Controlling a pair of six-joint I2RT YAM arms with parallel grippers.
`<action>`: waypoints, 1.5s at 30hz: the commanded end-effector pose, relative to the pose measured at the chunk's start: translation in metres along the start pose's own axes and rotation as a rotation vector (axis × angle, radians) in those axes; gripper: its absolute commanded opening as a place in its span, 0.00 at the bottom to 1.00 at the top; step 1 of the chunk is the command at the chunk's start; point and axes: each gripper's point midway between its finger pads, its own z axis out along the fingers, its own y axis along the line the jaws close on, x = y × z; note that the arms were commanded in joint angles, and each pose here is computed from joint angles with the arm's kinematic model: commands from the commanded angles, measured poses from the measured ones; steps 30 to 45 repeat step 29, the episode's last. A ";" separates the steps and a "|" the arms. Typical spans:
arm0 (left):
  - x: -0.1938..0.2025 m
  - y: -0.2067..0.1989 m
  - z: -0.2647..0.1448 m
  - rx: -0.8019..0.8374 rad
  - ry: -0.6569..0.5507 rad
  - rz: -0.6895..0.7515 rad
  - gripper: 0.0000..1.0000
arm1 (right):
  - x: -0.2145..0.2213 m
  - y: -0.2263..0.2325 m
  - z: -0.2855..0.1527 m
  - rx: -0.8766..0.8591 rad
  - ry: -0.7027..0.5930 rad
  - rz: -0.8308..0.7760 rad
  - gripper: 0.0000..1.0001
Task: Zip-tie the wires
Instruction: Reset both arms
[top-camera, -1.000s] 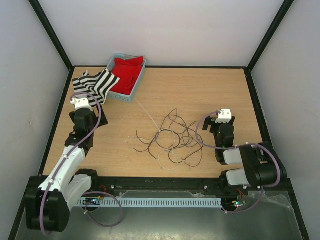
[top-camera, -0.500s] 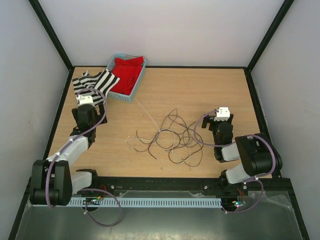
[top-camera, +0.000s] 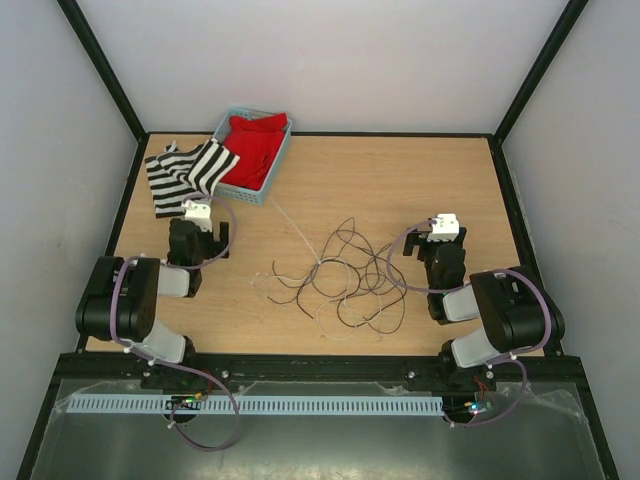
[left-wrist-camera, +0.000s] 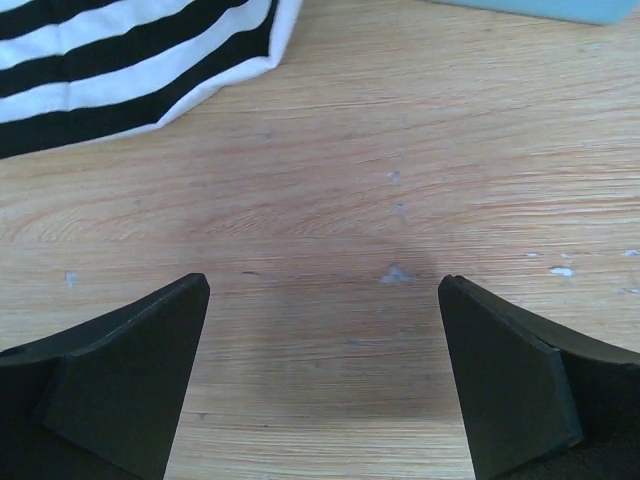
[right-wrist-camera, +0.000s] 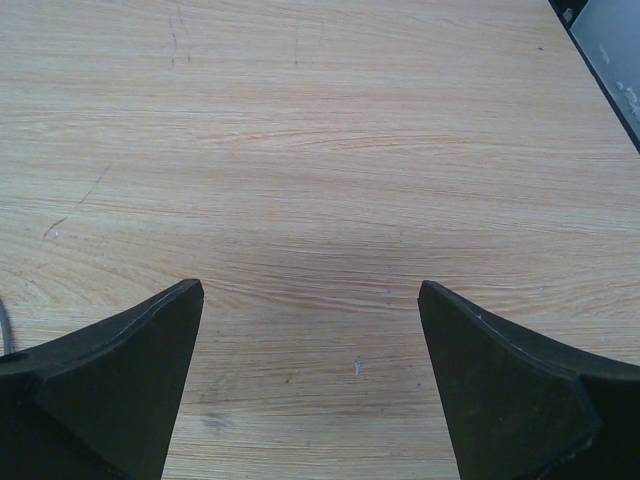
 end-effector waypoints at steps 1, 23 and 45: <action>-0.037 -0.008 0.004 0.067 -0.150 0.026 0.99 | -0.010 0.001 0.005 0.007 -0.027 0.001 0.99; -0.033 0.000 0.010 0.026 -0.083 -0.002 0.99 | -0.010 0.001 0.005 0.008 -0.028 0.001 0.99; -0.033 0.000 0.010 0.024 -0.083 -0.003 0.99 | -0.010 0.001 0.005 0.008 -0.028 0.001 0.99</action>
